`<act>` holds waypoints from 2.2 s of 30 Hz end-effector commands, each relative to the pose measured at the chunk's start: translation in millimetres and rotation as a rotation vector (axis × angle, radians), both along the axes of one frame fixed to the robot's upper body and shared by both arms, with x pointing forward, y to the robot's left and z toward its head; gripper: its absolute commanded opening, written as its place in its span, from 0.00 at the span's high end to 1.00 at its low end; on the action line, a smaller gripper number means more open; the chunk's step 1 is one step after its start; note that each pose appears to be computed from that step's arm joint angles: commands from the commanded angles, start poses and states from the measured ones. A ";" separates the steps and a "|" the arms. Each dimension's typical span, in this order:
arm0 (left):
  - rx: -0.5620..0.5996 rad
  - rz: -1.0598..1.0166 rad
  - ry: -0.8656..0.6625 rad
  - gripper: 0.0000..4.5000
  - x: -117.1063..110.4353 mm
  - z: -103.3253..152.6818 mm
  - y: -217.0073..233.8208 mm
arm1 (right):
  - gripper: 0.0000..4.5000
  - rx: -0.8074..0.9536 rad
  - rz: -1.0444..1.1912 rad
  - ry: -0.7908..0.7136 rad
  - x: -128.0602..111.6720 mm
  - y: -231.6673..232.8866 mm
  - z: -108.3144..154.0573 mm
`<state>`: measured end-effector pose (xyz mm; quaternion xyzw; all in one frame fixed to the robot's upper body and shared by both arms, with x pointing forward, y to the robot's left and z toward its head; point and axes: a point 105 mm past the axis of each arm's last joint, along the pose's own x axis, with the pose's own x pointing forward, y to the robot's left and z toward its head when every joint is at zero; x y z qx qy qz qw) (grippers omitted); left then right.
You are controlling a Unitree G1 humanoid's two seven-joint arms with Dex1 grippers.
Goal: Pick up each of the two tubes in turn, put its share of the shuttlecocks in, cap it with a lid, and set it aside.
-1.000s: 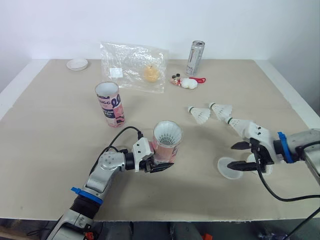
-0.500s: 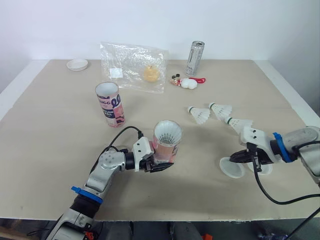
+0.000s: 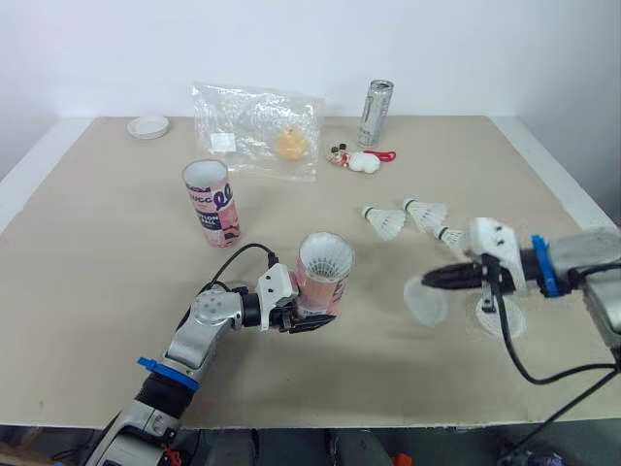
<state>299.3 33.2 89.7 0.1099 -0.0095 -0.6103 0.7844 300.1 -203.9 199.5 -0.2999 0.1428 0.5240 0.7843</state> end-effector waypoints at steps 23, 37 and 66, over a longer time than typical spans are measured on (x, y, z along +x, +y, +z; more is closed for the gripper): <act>0.066 0.046 0.057 0.31 5.6 -17.3 9.4 | 1.00 0.018 0.493 -0.357 -9.4 123.2 94.0; 0.064 0.064 0.061 0.31 6.0 -17.9 11.5 | 1.00 -0.020 0.558 -0.381 -6.1 135.2 88.0; 0.059 0.093 0.076 0.31 8.3 -18.1 14.5 | 1.00 -0.187 0.637 -0.417 2.8 140.8 76.8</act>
